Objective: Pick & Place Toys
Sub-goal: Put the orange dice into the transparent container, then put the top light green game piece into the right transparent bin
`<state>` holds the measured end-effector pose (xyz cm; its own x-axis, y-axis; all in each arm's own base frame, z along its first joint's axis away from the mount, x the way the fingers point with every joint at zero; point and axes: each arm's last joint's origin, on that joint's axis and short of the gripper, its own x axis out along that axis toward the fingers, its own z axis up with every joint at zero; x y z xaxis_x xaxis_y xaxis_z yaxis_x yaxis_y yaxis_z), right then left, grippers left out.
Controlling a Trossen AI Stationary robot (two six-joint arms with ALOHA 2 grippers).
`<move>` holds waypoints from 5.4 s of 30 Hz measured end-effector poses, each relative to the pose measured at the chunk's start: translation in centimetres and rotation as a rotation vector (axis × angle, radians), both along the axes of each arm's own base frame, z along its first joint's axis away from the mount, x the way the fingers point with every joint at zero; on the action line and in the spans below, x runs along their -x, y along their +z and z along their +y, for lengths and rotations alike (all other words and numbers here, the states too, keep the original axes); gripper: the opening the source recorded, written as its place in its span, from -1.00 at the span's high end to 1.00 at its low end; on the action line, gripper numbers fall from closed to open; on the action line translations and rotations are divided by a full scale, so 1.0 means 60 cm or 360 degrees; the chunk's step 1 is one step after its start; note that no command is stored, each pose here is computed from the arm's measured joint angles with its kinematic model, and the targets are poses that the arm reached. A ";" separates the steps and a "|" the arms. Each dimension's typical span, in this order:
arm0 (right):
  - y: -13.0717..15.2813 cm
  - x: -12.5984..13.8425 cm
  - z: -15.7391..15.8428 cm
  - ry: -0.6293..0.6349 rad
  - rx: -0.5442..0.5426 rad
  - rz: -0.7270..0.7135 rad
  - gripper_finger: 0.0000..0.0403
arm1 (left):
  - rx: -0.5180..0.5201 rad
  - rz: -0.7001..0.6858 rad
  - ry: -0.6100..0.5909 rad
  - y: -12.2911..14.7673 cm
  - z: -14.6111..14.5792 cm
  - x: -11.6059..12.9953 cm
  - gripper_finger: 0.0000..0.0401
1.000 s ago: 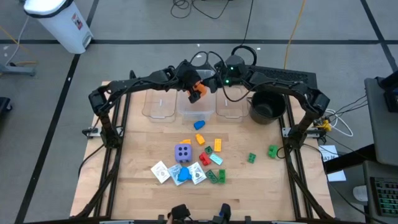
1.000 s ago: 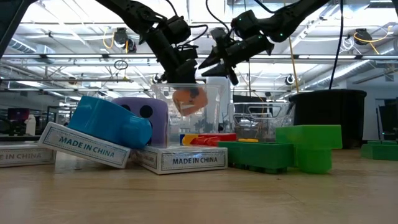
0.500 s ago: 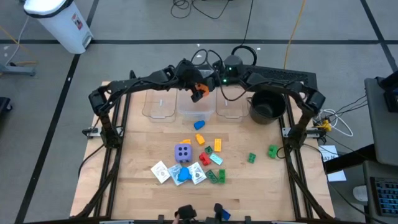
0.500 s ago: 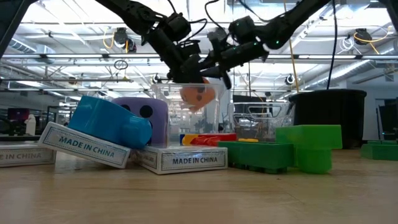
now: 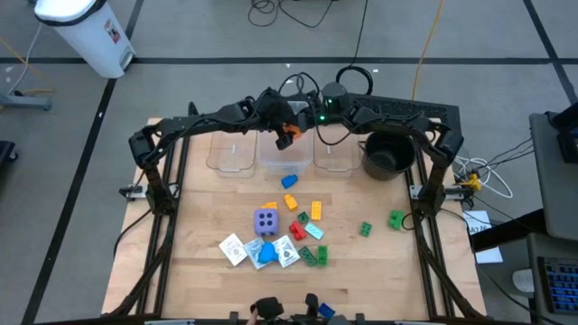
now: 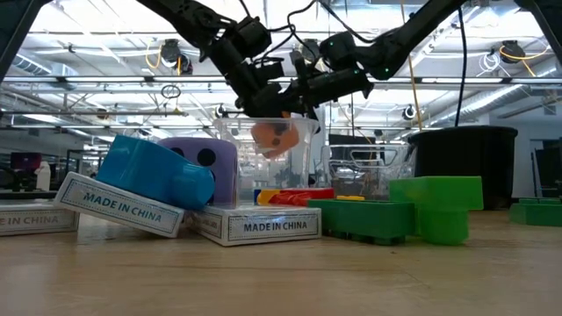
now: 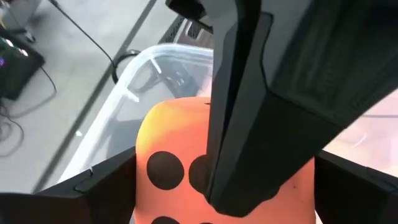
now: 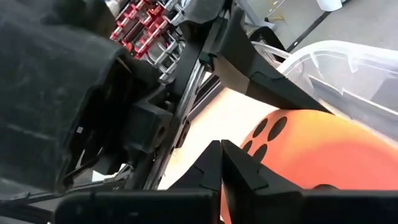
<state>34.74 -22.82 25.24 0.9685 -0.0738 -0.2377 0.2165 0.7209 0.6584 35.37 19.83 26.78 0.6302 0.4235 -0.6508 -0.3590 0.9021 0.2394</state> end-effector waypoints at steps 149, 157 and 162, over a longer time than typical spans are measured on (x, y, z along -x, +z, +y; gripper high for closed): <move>0.053 0.411 0.479 -0.0422 -0.0299 0.1501 0.84 | 0.0118 -0.1465 -0.0125 0.105 -0.515 0.136 0.28; 0.054 0.402 0.488 -0.0479 -0.0513 0.1454 0.29 | 0.0016 -0.1429 -0.0130 0.125 -0.490 0.153 0.28; 0.051 0.398 0.498 -0.0471 -0.0631 0.1512 0.01 | 0.0001 -0.1301 -0.0139 0.120 -0.483 0.163 0.28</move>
<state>10.87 7.06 28.29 0.3304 -0.0273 -0.9434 0.8948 0.3272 0.3039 25.60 -9.16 34.00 0.9360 0.3508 0.0281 -0.3484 0.9349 -0.0678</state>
